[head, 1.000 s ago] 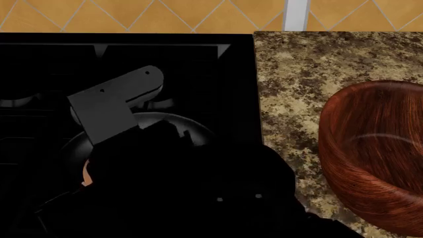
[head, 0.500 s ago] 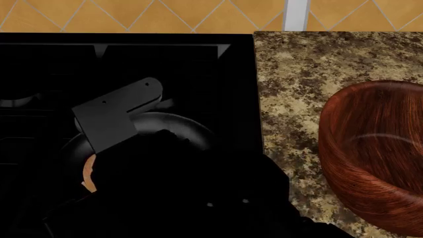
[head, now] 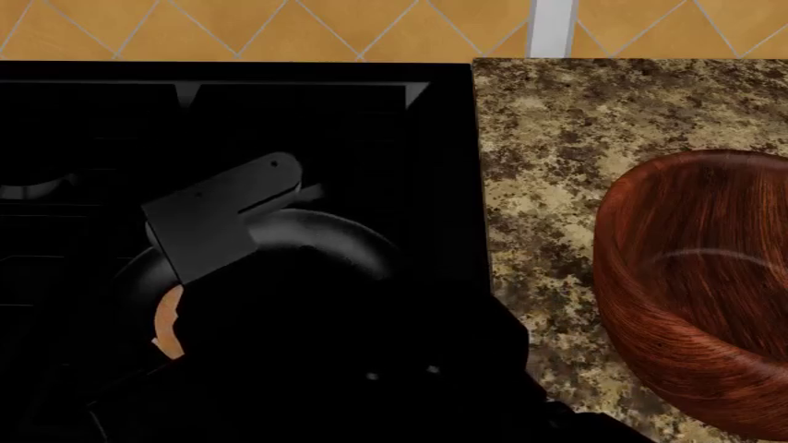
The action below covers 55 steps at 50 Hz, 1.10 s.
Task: Pick the onion from the pan and place it in the bowl.
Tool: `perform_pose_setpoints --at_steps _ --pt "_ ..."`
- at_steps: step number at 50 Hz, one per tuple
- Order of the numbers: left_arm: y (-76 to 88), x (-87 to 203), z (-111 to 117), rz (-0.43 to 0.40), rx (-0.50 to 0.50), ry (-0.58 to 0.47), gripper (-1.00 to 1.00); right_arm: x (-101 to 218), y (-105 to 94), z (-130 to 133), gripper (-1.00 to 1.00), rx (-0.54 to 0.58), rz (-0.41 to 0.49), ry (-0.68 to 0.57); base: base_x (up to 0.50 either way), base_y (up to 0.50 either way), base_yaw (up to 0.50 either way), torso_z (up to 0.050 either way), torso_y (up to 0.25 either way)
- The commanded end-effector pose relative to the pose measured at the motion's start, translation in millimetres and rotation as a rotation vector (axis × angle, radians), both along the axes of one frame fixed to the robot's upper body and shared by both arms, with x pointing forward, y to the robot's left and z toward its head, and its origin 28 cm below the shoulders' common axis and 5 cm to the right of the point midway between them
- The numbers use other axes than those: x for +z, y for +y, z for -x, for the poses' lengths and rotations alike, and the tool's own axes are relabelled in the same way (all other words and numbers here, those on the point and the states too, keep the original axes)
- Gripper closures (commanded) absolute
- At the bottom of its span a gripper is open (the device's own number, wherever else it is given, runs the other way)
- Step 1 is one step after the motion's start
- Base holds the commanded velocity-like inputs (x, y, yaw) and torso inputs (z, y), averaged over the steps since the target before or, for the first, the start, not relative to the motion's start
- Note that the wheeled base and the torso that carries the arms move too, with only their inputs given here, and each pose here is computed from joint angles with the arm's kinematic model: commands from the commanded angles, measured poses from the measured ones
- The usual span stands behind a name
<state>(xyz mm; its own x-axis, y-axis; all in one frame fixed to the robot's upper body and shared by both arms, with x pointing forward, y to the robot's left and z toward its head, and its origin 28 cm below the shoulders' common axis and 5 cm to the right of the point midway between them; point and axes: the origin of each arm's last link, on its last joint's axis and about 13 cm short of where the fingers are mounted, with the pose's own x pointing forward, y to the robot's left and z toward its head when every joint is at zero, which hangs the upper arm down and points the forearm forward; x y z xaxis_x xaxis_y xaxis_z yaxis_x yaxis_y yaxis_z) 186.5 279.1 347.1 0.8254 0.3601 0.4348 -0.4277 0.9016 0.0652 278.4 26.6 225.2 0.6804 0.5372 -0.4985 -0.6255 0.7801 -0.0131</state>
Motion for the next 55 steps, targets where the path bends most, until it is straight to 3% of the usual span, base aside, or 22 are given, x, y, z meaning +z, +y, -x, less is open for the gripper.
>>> perform_pose_setpoints --at_steps 1,30,31,47,55 --pt "1.5 -2.4 -1.2 0.003 0.004 0.004 -1.0 -4.9 2.6 -3.4 -1.0 0.003 0.002 0.017 0.0 0.0 0.0 0.0 0.0" --pt "4.4 -9.3 -0.6 0.015 0.011 0.013 -1.0 -15.8 5.4 -4.5 -1.0 -0.004 0.022 0.034 0.0 0.0 0.0 0.0 0.0" --pt "4.4 -9.3 -0.8 0.015 0.012 0.014 -1.0 -16.0 5.3 -4.5 1.0 -0.002 0.022 0.036 0.0 0.0 0.0 0.0 0.0" --pt "4.7 -9.6 1.4 0.019 0.014 0.014 -1.0 -11.2 3.5 1.9 1.0 0.004 0.026 0.015 0.0 0.0 0.0 0.0 0.0" --pt "5.5 -11.1 2.4 0.021 0.011 0.012 -1.0 17.6 -9.8 8.5 1.0 -0.031 -0.011 -0.058 0.0 0.0 0.0 0.0 0.0"
